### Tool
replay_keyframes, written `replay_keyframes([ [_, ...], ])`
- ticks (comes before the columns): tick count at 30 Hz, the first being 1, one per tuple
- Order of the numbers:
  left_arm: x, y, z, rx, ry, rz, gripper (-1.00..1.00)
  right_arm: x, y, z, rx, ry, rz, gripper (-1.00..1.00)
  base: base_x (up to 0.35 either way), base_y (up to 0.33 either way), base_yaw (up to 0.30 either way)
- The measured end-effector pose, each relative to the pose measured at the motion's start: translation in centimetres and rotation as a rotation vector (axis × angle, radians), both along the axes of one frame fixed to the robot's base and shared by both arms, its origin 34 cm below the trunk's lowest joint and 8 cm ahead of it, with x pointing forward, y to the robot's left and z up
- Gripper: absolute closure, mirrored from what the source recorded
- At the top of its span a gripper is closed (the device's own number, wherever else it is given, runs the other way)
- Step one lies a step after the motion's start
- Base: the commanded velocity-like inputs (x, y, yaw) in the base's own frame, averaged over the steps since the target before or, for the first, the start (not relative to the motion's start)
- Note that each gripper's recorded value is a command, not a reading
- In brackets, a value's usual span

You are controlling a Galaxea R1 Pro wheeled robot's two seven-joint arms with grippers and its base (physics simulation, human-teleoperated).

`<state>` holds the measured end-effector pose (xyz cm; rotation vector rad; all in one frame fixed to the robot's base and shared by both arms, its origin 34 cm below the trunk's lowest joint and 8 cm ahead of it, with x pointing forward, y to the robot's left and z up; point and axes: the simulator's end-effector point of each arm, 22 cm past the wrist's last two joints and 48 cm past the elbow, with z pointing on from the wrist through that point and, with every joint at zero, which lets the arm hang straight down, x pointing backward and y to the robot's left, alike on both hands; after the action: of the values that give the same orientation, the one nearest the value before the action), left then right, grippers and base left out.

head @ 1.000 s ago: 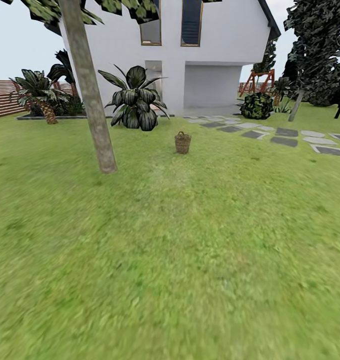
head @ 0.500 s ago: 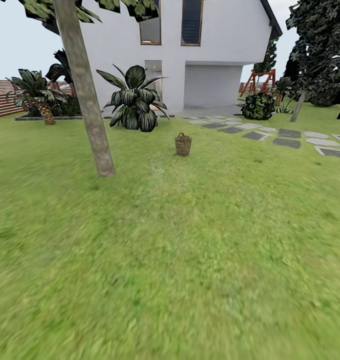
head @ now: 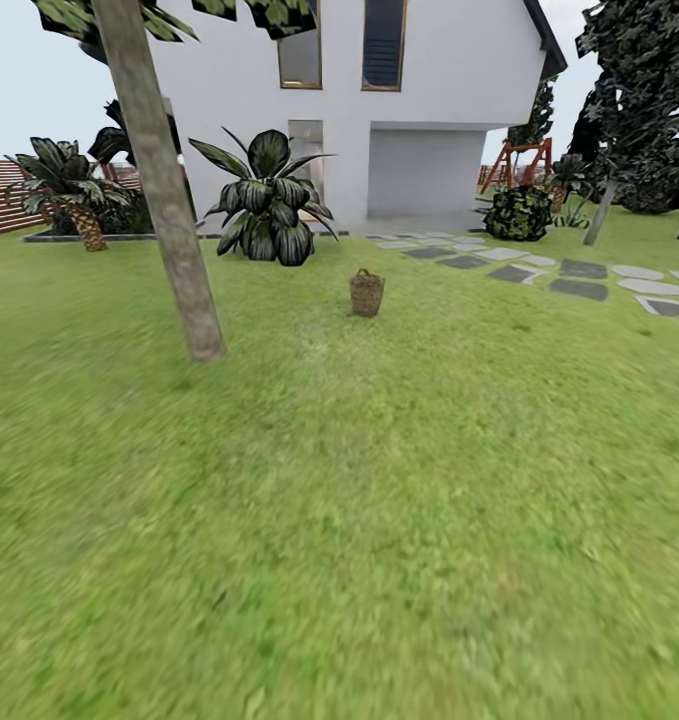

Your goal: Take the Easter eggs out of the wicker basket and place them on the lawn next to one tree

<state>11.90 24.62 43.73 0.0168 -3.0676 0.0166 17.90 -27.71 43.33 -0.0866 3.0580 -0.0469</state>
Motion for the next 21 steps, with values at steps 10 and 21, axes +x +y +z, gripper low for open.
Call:
replay_keyframes([
  [10,0.00,-0.01,0.00,-0.001,0.000,0.000,-1.00,0.09,-0.25,0.01,-0.003,-0.002,0.000,-1.00,0.338,0.000,0.000],
  [21,0.00,0.00,0.00,0.000,0.000,0.000,-1.00,0.08,-0.02,0.00,0.000,-0.002,-0.001,-1.00,0.338,0.000,0.000],
])
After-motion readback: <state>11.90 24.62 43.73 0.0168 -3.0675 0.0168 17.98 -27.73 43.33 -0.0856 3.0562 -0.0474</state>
